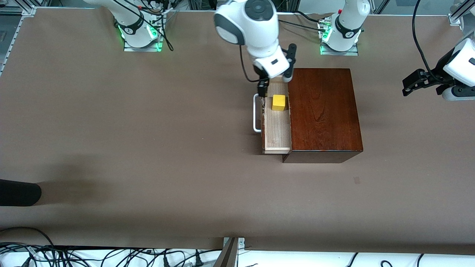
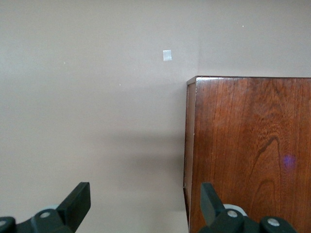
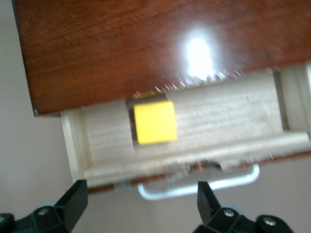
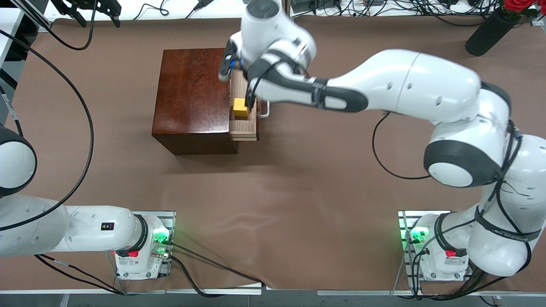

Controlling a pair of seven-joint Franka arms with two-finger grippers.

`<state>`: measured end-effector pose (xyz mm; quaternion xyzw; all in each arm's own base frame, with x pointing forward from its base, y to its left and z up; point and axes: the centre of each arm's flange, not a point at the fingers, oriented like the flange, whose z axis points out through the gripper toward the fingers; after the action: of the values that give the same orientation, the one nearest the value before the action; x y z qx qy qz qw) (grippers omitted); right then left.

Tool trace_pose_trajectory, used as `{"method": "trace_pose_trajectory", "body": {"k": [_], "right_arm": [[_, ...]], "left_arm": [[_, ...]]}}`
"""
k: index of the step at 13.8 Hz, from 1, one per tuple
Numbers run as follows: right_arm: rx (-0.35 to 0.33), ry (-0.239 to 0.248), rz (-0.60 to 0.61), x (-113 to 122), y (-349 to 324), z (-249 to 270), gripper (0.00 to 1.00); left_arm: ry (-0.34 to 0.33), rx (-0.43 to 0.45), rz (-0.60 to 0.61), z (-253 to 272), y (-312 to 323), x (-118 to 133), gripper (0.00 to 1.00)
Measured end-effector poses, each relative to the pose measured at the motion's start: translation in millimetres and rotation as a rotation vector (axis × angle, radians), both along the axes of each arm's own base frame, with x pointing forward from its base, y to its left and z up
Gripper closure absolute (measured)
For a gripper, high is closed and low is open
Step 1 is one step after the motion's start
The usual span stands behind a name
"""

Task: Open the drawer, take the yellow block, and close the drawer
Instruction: 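Lower the right gripper into the drawer and grasp the yellow cube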

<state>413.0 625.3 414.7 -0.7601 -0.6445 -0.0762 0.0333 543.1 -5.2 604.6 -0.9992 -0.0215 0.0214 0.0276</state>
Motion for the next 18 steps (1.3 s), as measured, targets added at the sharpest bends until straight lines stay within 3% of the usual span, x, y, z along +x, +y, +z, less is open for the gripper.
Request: {"method": "trace_pose_trajectory", "body": {"k": [2, 4, 8, 16, 18], "right_arm": [[-0.016, -0.060, 0.045, -4, 14, -15, 0.00], [-0.020, -0.076, 0.062, -2, 24, -28, 0.00], [-0.018, -0.075, 0.067, 8, 32, -58, 0.00], [-0.023, -0.066, 0.080, 5, 40, -97, 0.00], [-0.021, -0.069, 0.083, 4, 41, -101, 0.04]], "left_arm": [[0.004, 0.000, 0.003, 0, 2, -1, 0.00], [0.004, 0.000, 0.003, 0, 2, -1, 0.00], [0.004, 0.000, -0.002, 0, 0, -1, 0.00], [-0.002, 0.000, -0.013, 4, -4, -1, 0.00], [-0.002, 0.000, -0.014, 4, -5, -1, 0.00]]}}
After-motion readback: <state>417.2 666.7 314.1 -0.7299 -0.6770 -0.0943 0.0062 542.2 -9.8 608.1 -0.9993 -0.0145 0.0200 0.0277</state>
